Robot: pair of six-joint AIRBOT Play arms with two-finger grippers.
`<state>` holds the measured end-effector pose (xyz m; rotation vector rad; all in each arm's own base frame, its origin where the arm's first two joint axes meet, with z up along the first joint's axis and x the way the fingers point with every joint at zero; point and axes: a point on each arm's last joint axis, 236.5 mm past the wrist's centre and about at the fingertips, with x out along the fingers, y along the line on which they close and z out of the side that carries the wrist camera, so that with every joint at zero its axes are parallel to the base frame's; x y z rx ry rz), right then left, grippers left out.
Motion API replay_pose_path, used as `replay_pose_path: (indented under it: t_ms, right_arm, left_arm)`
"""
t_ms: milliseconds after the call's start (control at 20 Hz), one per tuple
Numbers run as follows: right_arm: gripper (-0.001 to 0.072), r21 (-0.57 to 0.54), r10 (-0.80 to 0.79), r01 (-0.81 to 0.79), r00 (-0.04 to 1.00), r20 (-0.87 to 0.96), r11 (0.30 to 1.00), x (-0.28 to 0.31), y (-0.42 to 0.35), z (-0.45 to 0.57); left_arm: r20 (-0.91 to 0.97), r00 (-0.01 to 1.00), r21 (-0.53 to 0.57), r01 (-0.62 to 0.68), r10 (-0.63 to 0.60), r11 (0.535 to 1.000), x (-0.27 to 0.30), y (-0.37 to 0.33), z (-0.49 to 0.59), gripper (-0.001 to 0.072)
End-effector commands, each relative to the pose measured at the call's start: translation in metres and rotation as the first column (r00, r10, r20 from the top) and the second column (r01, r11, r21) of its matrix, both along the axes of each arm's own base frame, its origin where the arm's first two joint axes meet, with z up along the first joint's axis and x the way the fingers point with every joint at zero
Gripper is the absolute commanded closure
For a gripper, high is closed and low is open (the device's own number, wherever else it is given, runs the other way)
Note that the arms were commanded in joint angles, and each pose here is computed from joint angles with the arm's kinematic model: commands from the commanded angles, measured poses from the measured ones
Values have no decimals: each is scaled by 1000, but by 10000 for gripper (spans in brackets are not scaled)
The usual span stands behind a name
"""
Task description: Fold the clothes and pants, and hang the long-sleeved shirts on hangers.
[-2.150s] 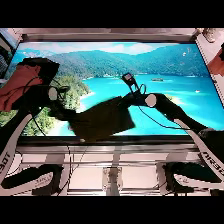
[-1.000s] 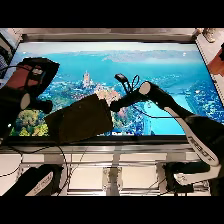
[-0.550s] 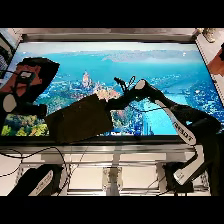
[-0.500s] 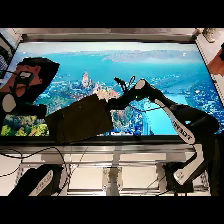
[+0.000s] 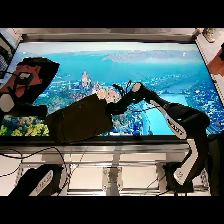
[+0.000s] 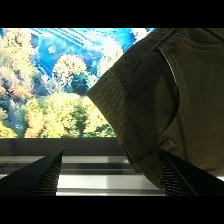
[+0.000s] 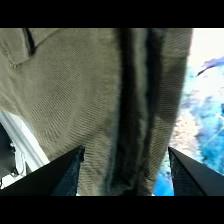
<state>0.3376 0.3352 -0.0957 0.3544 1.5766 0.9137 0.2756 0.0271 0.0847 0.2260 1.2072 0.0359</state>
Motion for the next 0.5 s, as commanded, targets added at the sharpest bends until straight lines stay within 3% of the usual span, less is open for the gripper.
replay_pose_path:
  t_ms: [0,150,350,450]
  right_arm:
    - [104,3,19,-19,1000,6,1000,-8,12,-2]
    - [162,15,25,-26,999,22,1000,-13,28,-1]
    - [175,40,32,-33,999,25,999,-24,49,2]
    - [362,58,39,-39,999,5,998,-33,61,2]
  left_arm:
    - [-1,1000,-14,2,-2,1000,0,-3,-1,32]
    - [-1,1000,-14,2,-2,1000,0,-3,-1,32]
    - [-1,1000,-14,2,-2,1000,0,-3,-1,32]
    - [-1,1000,-14,2,-2,1000,0,-3,-1,33]
